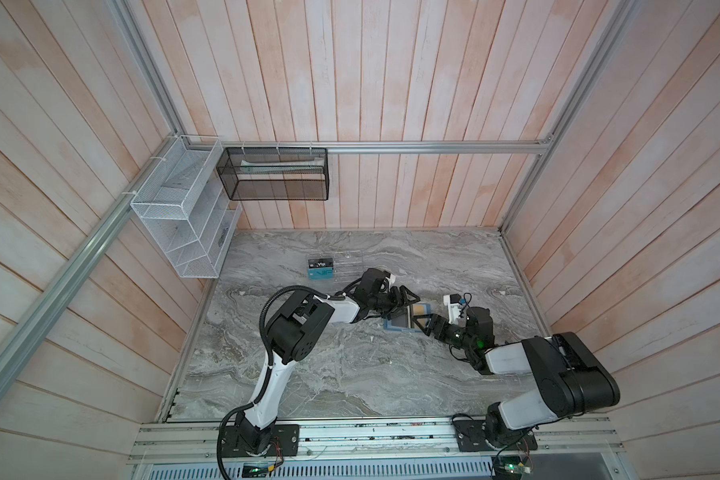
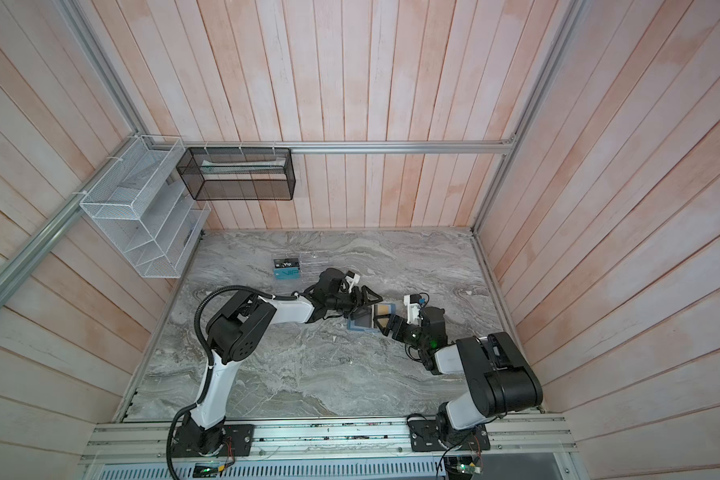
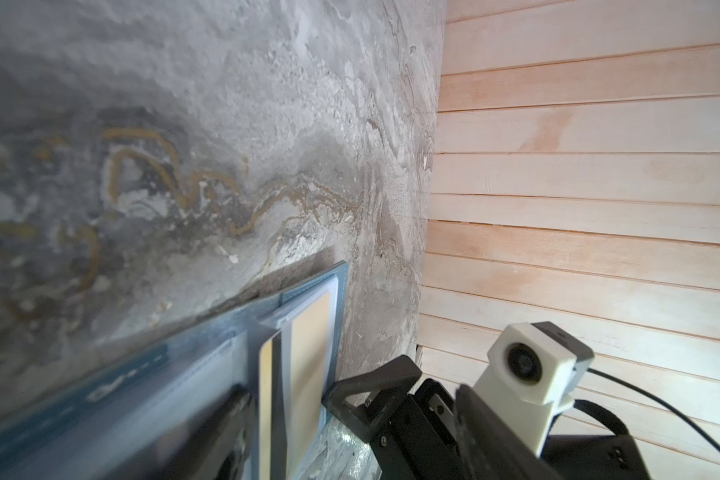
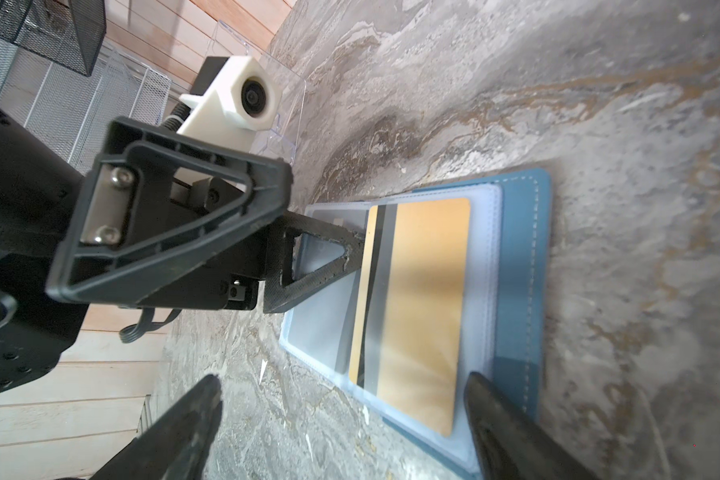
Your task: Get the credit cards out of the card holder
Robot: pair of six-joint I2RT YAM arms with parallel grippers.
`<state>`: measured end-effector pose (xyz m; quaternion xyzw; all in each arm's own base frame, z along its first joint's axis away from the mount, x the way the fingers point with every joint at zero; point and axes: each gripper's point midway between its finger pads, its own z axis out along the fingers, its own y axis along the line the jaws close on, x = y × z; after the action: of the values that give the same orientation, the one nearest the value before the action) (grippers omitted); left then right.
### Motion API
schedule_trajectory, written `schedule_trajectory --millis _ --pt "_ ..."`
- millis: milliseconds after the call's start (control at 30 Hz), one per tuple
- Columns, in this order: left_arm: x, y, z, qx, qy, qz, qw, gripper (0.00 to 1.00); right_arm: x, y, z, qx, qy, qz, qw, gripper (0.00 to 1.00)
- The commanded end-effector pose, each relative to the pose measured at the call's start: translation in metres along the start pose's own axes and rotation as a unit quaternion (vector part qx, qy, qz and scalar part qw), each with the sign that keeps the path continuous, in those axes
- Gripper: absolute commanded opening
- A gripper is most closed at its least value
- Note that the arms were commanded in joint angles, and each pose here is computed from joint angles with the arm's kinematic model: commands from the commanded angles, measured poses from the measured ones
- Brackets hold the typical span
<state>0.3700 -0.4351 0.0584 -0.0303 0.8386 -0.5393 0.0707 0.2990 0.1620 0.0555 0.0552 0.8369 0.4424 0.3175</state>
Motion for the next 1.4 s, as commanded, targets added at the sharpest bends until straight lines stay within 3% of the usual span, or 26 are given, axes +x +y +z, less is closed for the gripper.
schedule_trajectory --millis 0,433,600,733,867,1100,1200,1367 --pt "0.034 0.096 0.002 -0.122 0.029 -0.079 0.989 0.74 0.023 -0.018 -0.003 0.029 0.032 0.042 0.998 0.93" --pt "0.044 0.103 0.002 -0.112 0.033 -0.077 0.990 0.52 0.018 -0.016 0.001 0.023 0.031 0.045 0.998 0.93" --pt "0.046 0.105 0.004 -0.110 0.036 -0.077 0.990 0.36 0.018 -0.016 0.001 0.022 0.031 0.046 0.998 0.92" --pt "0.048 0.105 0.005 -0.106 0.037 -0.075 0.991 0.30 0.017 -0.016 0.001 0.022 0.030 0.045 0.998 0.93" --pt "0.047 0.102 0.006 -0.101 0.035 -0.070 0.992 0.19 0.018 -0.016 0.002 0.023 0.031 0.046 0.998 0.93" --pt "0.047 0.100 0.007 -0.100 0.034 -0.059 0.993 0.13 0.017 -0.016 0.003 0.021 0.031 0.047 0.998 0.93" --pt "0.049 0.099 0.008 -0.097 0.035 -0.057 0.993 0.05 0.018 -0.016 0.002 0.021 0.032 0.047 0.998 0.92" --pt "0.048 0.096 0.008 -0.094 0.033 -0.051 0.994 0.00 0.018 -0.017 0.003 0.021 0.033 0.048 0.998 0.93"
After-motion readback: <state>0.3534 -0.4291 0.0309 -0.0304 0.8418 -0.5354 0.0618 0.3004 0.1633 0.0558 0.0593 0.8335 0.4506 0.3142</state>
